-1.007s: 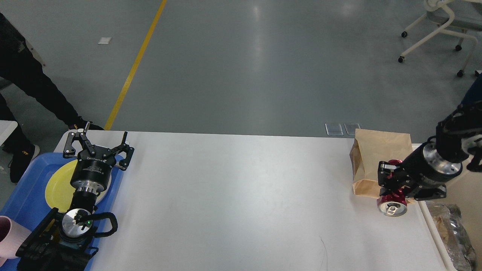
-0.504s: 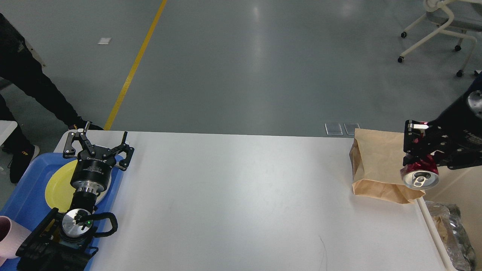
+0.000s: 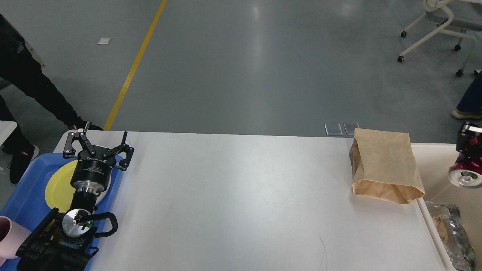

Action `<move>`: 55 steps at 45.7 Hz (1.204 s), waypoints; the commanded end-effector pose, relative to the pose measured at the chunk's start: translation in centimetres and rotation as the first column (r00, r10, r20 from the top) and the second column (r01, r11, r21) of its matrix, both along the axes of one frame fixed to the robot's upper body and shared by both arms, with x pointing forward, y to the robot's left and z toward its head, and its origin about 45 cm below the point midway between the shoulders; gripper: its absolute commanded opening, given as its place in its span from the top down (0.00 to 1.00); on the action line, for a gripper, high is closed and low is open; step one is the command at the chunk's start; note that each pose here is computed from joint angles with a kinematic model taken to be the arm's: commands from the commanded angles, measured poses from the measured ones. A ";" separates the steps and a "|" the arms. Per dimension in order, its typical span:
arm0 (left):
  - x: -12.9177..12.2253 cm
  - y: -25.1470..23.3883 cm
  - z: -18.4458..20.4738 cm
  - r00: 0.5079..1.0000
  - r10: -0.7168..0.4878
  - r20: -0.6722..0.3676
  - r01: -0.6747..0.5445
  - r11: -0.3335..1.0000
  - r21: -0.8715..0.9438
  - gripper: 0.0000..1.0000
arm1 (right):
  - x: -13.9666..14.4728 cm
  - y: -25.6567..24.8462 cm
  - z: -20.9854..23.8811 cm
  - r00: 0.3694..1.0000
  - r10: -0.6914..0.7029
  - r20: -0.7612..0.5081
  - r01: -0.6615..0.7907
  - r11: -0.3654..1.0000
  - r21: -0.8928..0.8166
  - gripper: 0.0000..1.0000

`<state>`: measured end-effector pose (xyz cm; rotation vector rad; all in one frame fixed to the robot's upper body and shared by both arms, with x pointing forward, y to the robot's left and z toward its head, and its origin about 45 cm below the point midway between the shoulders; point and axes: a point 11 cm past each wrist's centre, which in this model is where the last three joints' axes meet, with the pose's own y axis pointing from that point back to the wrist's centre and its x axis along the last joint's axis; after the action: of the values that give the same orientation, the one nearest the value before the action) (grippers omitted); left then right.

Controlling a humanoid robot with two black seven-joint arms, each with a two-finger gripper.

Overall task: Tidy desktop
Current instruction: 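Lift the red wrapper and drop it into the white bin, then raise the right gripper out of the bin toward the brown bag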

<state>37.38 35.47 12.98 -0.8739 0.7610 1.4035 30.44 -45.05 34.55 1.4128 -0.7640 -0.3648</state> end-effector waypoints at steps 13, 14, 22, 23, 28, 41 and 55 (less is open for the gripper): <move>-0.1 0.1 -0.1 1.000 0.001 -0.003 -0.001 1.000 0.001 0.04 | -1.5 -10.1 -13.0 0.984 -0.176 -0.031 0.172 0.980 -0.103 1.00; -0.1 0.1 -0.1 1.000 0.001 -0.003 -0.001 1.000 0.001 0.04 | -1.7 -10.6 -13.8 0.983 -0.185 -0.021 0.181 0.976 -0.117 1.00; 0.0 0.0 0.0 1.000 0.001 -0.001 -0.001 1.000 0.001 0.04 | -4.5 -14.5 -20.6 0.970 -0.232 0.073 0.243 0.929 -0.278 1.00; 0.0 0.0 0.0 1.000 0.000 0.000 0.000 1.000 0.000 0.04 | -4.6 -14.5 -21.3 0.970 -0.230 0.083 0.244 0.926 -0.287 1.00; 0.0 0.0 0.0 1.000 0.001 -0.001 -0.001 1.000 0.001 0.04 | -5.5 -14.6 -24.9 0.968 -0.226 0.110 0.250 0.917 -0.311 1.00; 0.0 0.0 0.0 1.000 0.001 -0.001 -0.001 1.000 0.001 0.04 | -6.8 -13.2 -30.3 0.976 -0.130 0.176 0.194 0.889 -0.415 1.00; 0.0 0.0 0.0 1.000 0.000 0.000 0.000 1.000 0.000 0.04 | -7.9 -11.9 -32.1 0.982 -0.119 0.149 0.171 0.896 -0.409 1.00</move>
<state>37.37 35.51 12.96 -0.8732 0.7610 1.4047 23.05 -57.56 3.29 0.9709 -1.0066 -0.2054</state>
